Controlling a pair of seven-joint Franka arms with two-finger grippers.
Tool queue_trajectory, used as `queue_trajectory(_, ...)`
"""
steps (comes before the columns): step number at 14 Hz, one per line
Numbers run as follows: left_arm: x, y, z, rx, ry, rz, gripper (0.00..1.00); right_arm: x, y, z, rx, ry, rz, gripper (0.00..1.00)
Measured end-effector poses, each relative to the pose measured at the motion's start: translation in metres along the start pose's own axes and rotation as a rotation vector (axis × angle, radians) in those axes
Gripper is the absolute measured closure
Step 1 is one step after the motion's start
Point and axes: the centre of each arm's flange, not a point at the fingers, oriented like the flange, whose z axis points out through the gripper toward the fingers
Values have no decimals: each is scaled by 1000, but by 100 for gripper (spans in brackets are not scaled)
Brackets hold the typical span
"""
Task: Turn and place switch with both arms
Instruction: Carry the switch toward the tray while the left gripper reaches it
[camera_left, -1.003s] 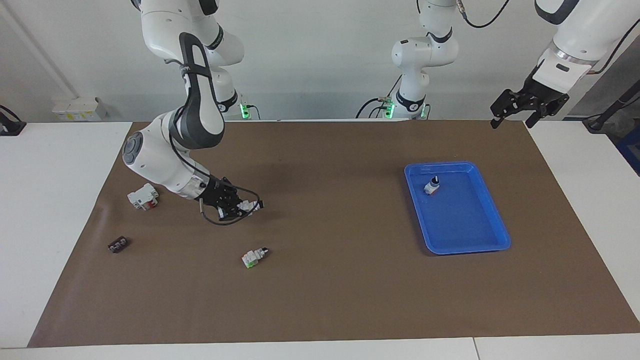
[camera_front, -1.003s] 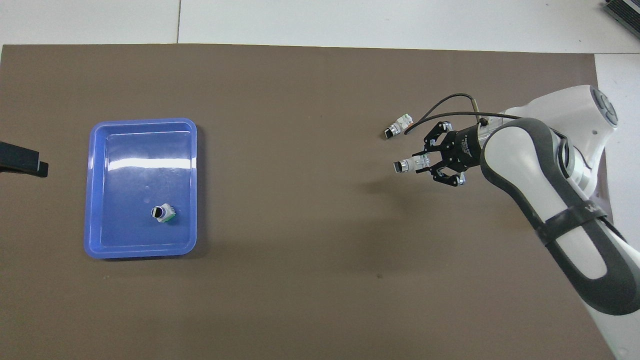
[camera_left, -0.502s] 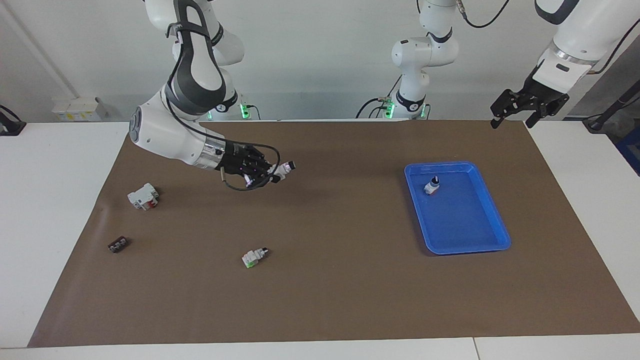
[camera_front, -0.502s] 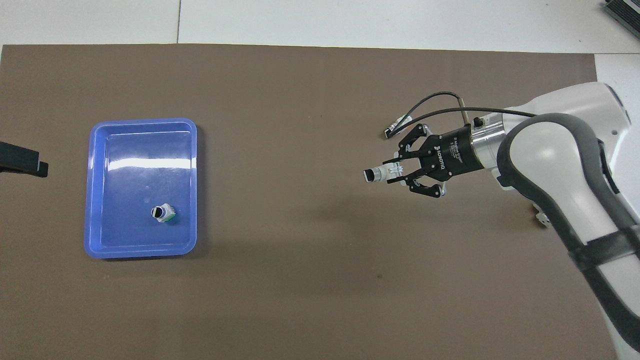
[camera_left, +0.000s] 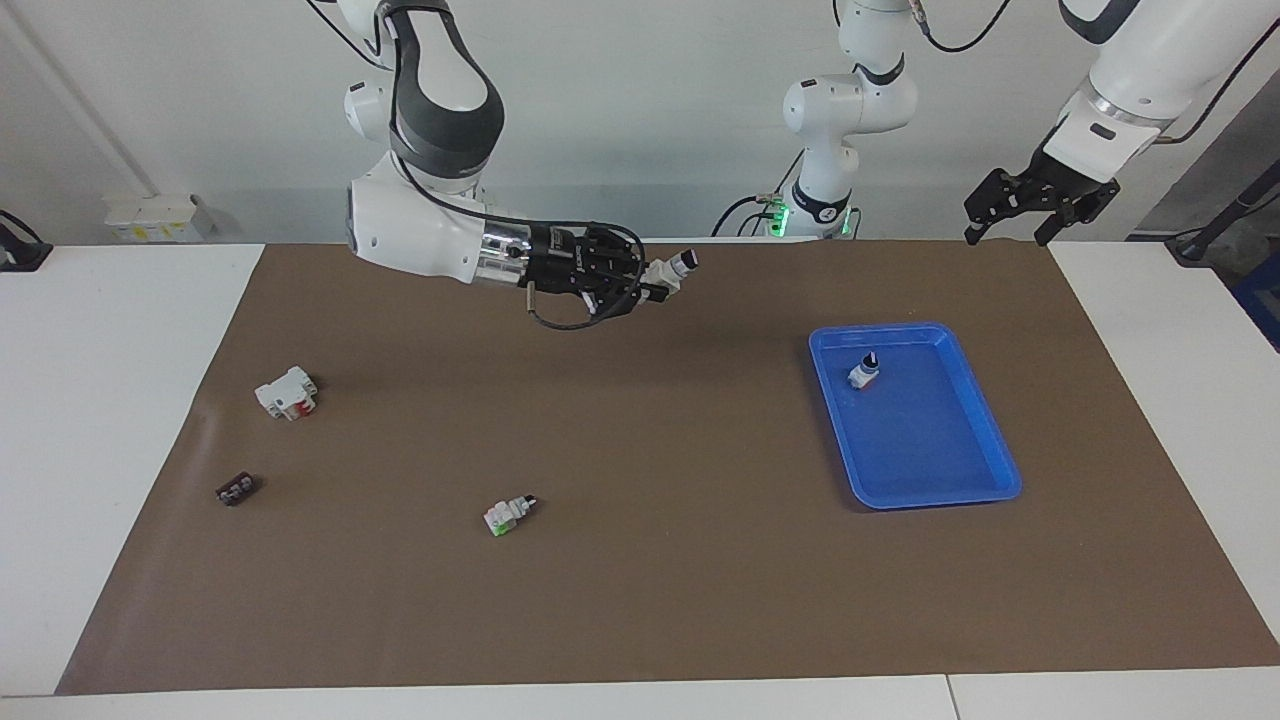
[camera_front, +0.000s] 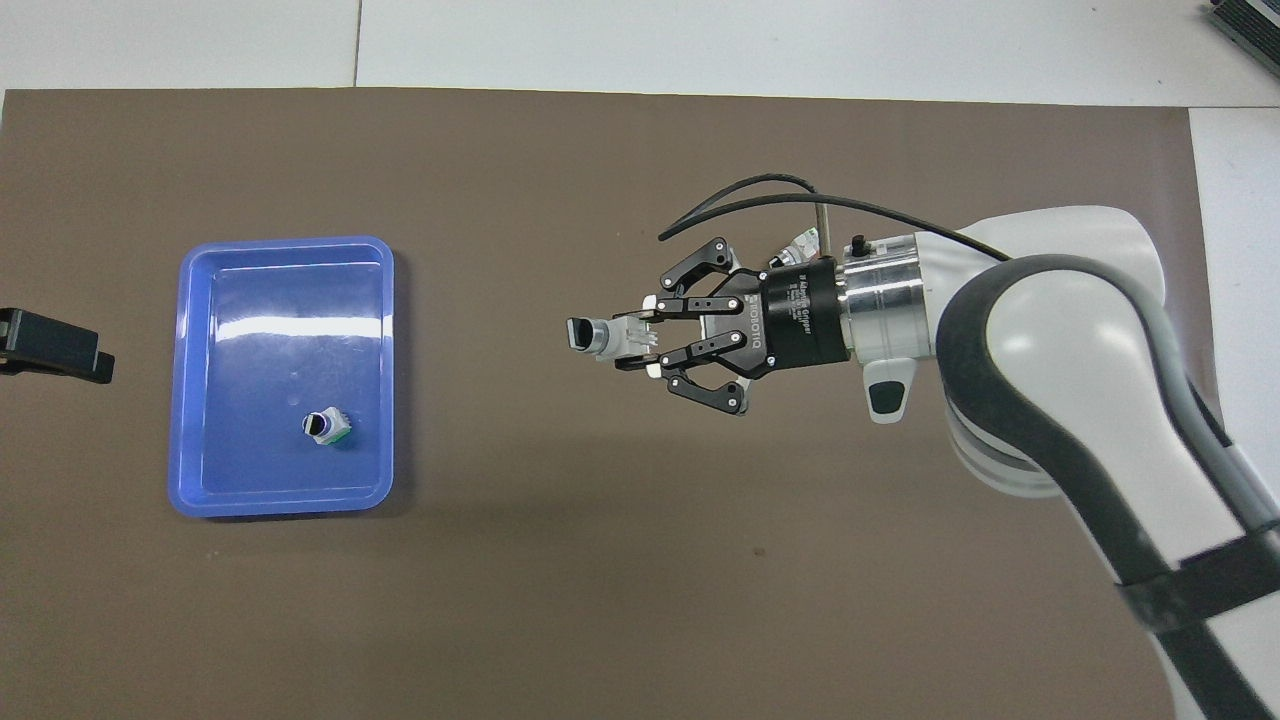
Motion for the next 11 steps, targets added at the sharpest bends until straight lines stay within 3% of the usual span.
queue_trajectory(2,1,19,3,-27,5,33,0,-13,12,34,49,10,31,67)
queue_trajectory(4,5,37,7,-130,30,50,2,-18,19,53,71,5,47,67)
queue_trajectory(5,5,42,9,-168,40,52,2,-17,18,54,74,4,49,67)
queue_trajectory(6,5,49,11,-204,43,57,11,-16,17,51,79,4,51,67)
queue_trajectory(11,9,90,10,-419,103,-12,16,-15,15,48,84,4,53,67)
